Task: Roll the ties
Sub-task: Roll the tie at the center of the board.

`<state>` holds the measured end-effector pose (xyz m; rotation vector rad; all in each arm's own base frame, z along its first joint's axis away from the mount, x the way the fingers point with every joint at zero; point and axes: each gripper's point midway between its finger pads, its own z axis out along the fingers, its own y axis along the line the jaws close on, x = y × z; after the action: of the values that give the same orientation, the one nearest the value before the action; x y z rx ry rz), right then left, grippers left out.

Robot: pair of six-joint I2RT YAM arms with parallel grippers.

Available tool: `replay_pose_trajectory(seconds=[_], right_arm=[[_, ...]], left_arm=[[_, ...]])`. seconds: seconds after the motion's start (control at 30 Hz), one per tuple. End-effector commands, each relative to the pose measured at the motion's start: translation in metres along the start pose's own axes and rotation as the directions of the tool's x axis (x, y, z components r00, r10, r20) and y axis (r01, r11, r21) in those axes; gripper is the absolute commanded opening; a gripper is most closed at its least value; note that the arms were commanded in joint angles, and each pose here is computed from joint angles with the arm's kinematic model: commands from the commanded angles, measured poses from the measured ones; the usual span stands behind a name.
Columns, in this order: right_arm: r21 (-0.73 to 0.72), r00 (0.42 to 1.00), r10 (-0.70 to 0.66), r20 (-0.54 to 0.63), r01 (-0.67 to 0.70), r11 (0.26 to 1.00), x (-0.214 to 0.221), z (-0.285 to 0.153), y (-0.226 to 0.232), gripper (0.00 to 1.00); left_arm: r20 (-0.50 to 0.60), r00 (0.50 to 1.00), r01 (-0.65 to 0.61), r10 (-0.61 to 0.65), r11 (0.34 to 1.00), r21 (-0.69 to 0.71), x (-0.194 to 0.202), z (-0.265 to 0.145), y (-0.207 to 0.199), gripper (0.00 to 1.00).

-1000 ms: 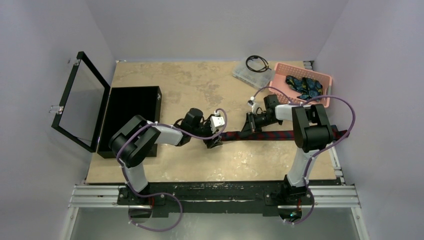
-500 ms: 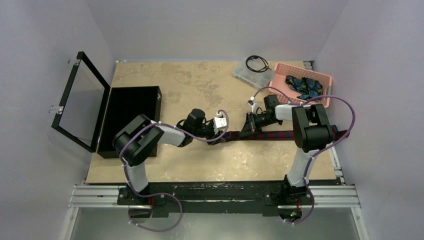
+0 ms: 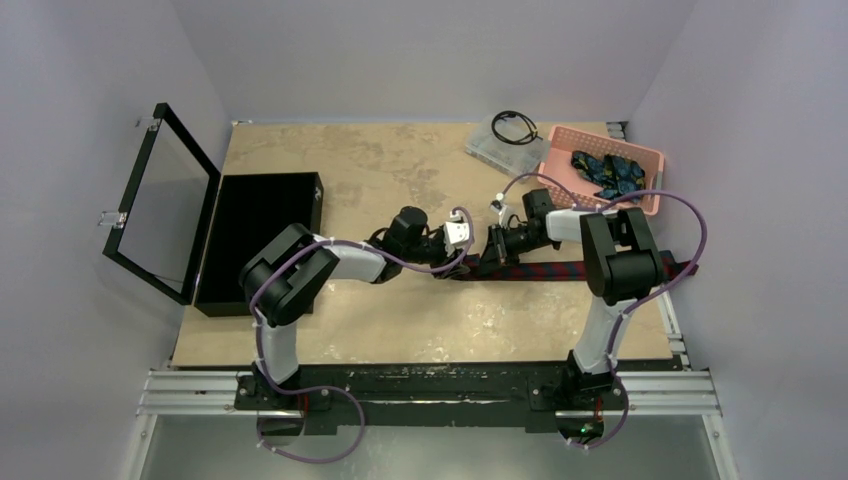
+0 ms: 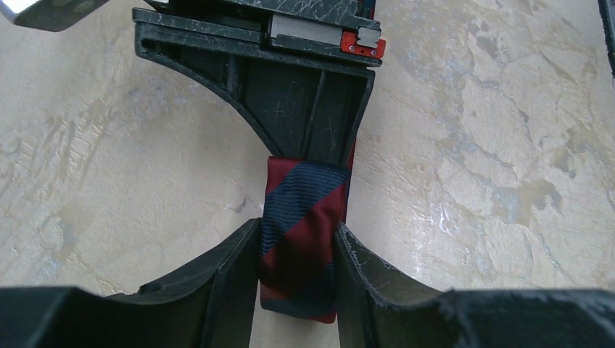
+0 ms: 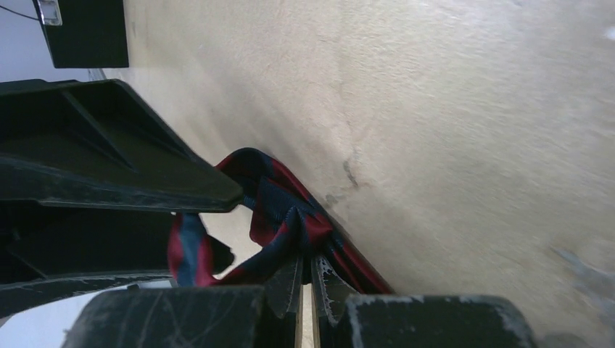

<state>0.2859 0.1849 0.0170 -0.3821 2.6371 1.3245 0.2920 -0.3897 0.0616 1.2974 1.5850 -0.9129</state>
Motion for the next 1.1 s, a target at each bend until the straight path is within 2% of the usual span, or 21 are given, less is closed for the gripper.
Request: replay_pose_trajectory(seconds=[0.0,0.37,0.47,0.67,0.83,1.07], right_arm=[[-0.008,1.0,-0.015,-0.003,0.015,1.0,-0.001,0.016,0.005,0.0],[-0.079,0.999,-0.047,-0.002,0.046,0.996,-0.001,0.014,0.022,0.01],[-0.079,0.999,-0.052,-0.004,0.052,0.996,0.001,-0.002,0.024,0.21],[-0.075,0.997,-0.067,0.025,0.069,0.995,-0.005,-0.04,0.027,0.38],[-0.092,0.995,-0.092,0.041,0.095,0.991,-0.007,-0.05,0.04,0.48],[-0.14,0.996,-0.062,0.058,0.069,0.988,-0.014,-0.036,0.057,0.53]], left_arm=[[-0.026,0.999,0.024,-0.024,1.0,-0.001,0.003,0.005,0.002,0.39],[-0.196,0.981,0.004,-0.011,0.999,-0.034,0.051,-0.007,0.002,0.39],[-0.218,0.976,0.001,-0.009,0.999,-0.035,0.051,-0.008,0.004,0.38],[-0.252,0.968,-0.011,0.0,0.999,-0.041,0.052,-0.009,0.008,0.37],[-0.272,0.962,-0.015,0.002,0.999,-0.043,0.053,-0.009,0.011,0.36],[-0.282,0.959,-0.017,0.005,0.999,-0.039,0.052,-0.007,0.012,0.37]])
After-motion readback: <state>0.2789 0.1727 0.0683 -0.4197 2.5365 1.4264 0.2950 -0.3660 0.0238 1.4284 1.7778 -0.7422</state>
